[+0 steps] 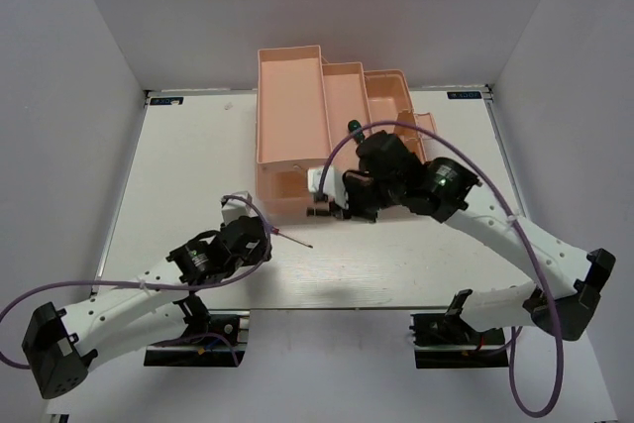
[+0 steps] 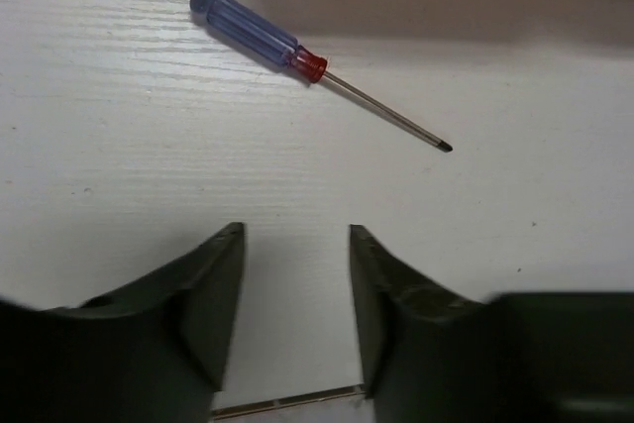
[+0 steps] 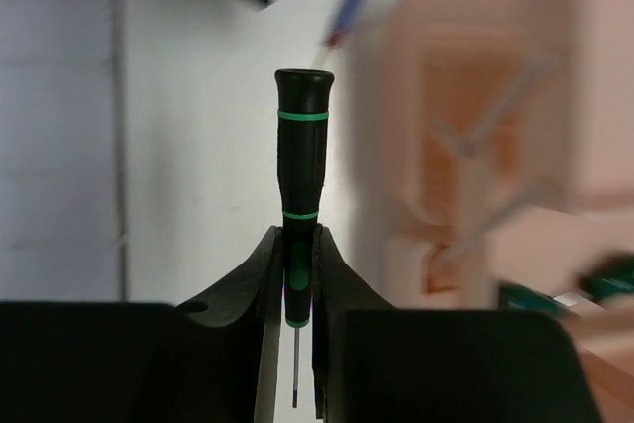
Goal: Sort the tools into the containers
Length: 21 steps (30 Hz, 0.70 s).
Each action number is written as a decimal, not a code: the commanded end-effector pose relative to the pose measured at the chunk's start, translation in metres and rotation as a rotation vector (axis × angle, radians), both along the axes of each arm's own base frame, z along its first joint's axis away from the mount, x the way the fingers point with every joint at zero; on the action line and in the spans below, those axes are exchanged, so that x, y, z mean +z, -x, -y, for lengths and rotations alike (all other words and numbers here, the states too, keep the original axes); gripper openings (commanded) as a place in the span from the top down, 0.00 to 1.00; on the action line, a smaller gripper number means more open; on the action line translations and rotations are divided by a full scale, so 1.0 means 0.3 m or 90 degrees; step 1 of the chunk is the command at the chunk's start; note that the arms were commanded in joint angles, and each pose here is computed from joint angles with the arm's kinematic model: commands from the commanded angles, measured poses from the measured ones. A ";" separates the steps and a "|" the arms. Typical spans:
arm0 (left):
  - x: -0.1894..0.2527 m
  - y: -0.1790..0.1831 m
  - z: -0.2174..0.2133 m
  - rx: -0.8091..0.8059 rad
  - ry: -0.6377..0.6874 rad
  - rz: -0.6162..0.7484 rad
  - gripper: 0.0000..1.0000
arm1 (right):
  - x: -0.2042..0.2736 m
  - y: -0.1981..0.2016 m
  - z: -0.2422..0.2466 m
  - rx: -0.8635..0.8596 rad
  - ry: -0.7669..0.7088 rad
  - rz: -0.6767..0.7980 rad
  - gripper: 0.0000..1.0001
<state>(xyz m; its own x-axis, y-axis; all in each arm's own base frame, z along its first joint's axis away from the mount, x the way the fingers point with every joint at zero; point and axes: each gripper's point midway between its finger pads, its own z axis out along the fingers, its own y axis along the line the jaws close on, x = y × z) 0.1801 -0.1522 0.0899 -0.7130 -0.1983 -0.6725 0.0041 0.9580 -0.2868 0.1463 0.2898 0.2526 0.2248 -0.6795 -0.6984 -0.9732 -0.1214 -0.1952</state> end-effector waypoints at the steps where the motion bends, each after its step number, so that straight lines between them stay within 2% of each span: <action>1: 0.049 -0.030 0.048 0.051 0.085 0.004 0.39 | 0.206 -0.220 -0.011 -0.173 -0.076 0.132 1.00; 2: 0.036 -0.026 0.049 0.076 0.105 -0.009 0.36 | 0.264 -0.309 -0.085 -0.243 -0.147 0.141 1.00; 3: 0.024 -0.025 0.043 0.095 0.113 -0.014 0.31 | 0.312 -0.431 -0.055 -0.354 -0.143 0.207 1.00; 5: 0.018 -0.030 0.047 0.133 0.146 -0.021 0.29 | 0.338 -0.543 -0.089 -0.415 -0.177 0.215 1.00; 6: 0.026 -0.035 0.057 0.145 0.165 -0.021 0.26 | 0.439 -0.584 -0.102 -0.440 -0.231 0.228 1.00; 7: 0.029 -0.040 0.054 0.158 0.173 -0.019 0.26 | 0.382 -0.644 -0.138 -0.462 -0.213 0.218 1.00; 8: 0.023 -0.042 0.059 0.173 0.190 -0.023 0.26 | 0.394 -0.677 -0.148 -0.475 -0.222 0.220 1.00; 9: 0.022 -0.044 0.054 0.192 0.199 -0.026 0.26 | 0.497 -0.705 -0.157 -0.492 -0.270 0.231 1.00; 10: 0.015 -0.050 0.050 0.208 0.200 -0.026 0.25 | 0.384 -0.781 -0.221 -0.499 -0.237 0.221 1.00; 12: -0.009 -0.058 0.036 0.250 0.198 -0.034 0.25 | 0.403 -0.853 -0.231 -0.521 -0.260 0.244 1.00; 14: -0.018 -0.063 0.035 0.275 0.201 -0.042 0.25 | 0.305 -0.910 -0.272 -0.520 -0.237 0.235 1.00; 17: -0.023 -0.087 0.024 0.316 0.192 -0.034 0.25 | 0.257 -0.949 -0.301 -0.514 -0.242 0.213 1.00; 18: -0.017 -0.098 0.024 0.327 0.193 -0.028 0.25 | 0.240 -0.964 -0.301 -0.519 -0.240 0.202 0.96; 19: -0.013 -0.106 0.025 0.335 0.194 -0.025 0.25 | 0.222 -0.963 -0.302 -0.517 -0.235 0.181 0.83; 20: -0.034 -0.108 0.020 0.345 0.181 -0.029 0.25 | 0.249 -0.957 -0.308 -0.514 -0.249 0.169 0.50; 21: -0.028 -0.119 0.022 0.353 0.181 -0.024 0.25 | 0.266 -0.954 -0.289 -0.521 -0.253 0.159 0.41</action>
<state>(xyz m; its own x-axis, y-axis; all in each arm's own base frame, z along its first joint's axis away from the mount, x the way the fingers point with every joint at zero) 0.1991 -0.1601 0.0662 -0.5726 -0.6459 -0.5050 -0.4367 0.7615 -0.4789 0.4311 0.3750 0.2625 -0.0985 -0.5657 -0.8187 -0.6753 0.6423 -0.3625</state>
